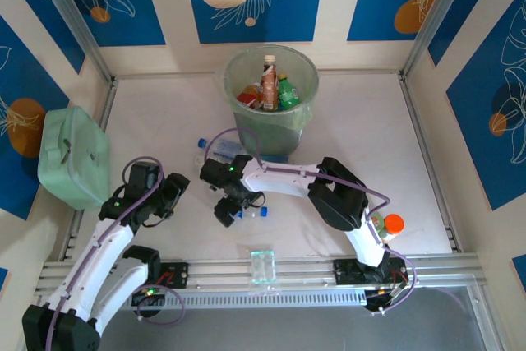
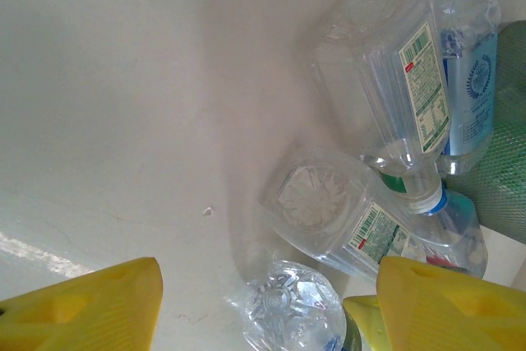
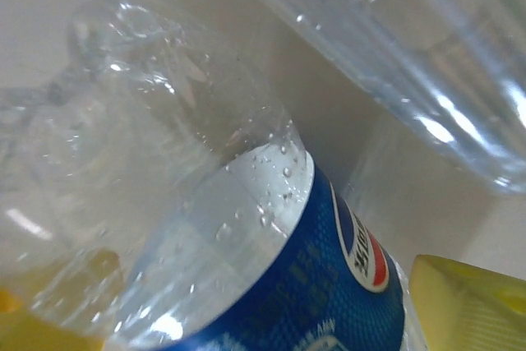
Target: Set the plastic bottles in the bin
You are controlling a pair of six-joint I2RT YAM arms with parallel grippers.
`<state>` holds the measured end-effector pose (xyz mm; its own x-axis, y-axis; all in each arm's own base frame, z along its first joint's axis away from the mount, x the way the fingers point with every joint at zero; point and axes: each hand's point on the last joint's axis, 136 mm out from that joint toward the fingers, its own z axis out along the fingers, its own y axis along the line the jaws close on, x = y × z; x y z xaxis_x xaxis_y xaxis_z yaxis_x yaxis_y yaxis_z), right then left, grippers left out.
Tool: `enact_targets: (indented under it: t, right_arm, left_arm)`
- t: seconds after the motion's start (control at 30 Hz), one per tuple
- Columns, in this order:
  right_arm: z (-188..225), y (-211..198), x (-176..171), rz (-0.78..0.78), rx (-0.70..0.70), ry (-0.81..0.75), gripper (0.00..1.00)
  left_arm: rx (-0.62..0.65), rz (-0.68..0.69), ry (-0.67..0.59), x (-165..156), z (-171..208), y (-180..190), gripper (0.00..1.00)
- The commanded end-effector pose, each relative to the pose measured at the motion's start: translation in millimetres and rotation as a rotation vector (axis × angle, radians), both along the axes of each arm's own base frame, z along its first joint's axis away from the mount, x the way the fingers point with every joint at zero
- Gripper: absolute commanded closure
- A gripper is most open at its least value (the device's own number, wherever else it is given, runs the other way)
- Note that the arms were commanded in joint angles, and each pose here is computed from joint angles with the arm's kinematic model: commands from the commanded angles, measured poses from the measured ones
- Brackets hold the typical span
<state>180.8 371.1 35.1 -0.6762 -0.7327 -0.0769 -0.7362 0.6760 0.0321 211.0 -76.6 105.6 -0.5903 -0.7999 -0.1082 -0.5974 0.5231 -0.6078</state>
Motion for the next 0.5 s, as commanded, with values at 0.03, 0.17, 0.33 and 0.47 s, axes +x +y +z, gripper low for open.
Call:
enact_targets:
  t: [0.03, 0.17, 0.33, 0.47]
  right_arm:
    - [-5, -3, -5, 0.016, -0.033, 0.021, 0.13]
    - [-3, -3, -6, 0.018, -0.03, 0.013, 0.2]
    - [4, -2, -7, 0.028, -0.018, -0.012, 0.3]
    - [10, -3, -8, 0.027, -0.003, -0.026, 0.37]
  left_arm:
    - [-0.002, 0.003, 0.017, -5, -4, 3, 0.31]
    - [-0.005, 0.007, 0.015, -5, -4, 3, 0.32]
    - [-0.003, 0.009, 0.009, -4, -3, 4, 0.32]
    - [-0.001, 0.009, 0.003, -4, 0, 4, 0.32]
